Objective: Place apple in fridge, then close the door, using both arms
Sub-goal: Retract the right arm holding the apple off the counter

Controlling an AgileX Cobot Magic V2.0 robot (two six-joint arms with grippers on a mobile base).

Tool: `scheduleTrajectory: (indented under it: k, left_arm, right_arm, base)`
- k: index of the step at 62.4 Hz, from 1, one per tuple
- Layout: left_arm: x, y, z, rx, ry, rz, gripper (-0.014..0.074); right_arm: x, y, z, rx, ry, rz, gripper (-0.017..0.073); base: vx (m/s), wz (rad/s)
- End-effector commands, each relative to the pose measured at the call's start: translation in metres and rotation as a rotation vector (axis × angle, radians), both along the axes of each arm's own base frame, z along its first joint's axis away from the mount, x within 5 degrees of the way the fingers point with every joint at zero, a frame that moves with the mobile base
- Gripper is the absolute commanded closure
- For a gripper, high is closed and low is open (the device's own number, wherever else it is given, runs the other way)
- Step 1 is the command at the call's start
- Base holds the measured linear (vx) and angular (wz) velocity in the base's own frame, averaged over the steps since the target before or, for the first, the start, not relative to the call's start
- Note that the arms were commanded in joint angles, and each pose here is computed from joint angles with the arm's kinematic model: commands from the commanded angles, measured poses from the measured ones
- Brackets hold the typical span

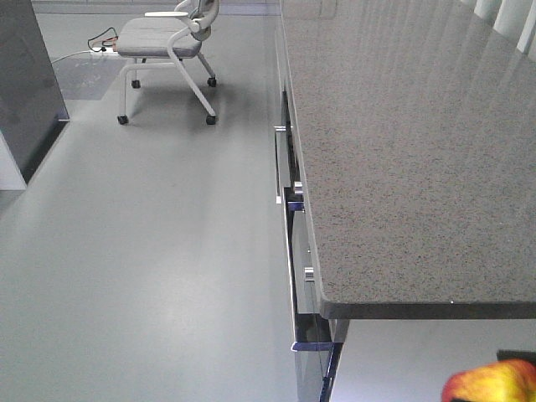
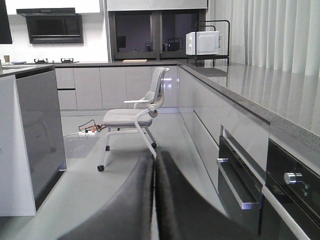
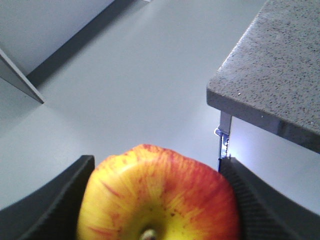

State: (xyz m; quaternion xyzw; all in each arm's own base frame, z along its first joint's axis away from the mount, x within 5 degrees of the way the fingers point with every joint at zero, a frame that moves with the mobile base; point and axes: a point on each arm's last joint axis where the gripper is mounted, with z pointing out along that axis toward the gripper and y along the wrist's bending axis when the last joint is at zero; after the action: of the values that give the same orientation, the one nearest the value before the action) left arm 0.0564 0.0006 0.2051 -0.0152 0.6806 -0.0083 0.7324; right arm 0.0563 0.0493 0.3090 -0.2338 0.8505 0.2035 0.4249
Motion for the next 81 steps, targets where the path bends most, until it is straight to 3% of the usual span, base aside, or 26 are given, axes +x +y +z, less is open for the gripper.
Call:
scheduleTrajectory:
  k: [1,16,81]
  left_arm:
    - [-0.001,0.0,0.0,-0.019,-0.07,-0.003,0.06]
    - [-0.001,0.0,0.0,-0.019,-0.07,-0.003,0.06]
    - [-0.001,0.0,0.0,-0.019,-0.07,-0.003,0.06]
  right_arm:
    - [-0.009,-0.002,0.013,0.057,-0.079,0.007,0.0165]
    - [-0.027,-0.01,0.017,0.094,-0.154,0.008,0.0165]
    - [-0.028,-0.01,0.017,0.093,-0.157,0.009,0.0166]
  base:
    - [0.0,0.0]
    - [0.0,0.0]
    - [0.0,0.0]
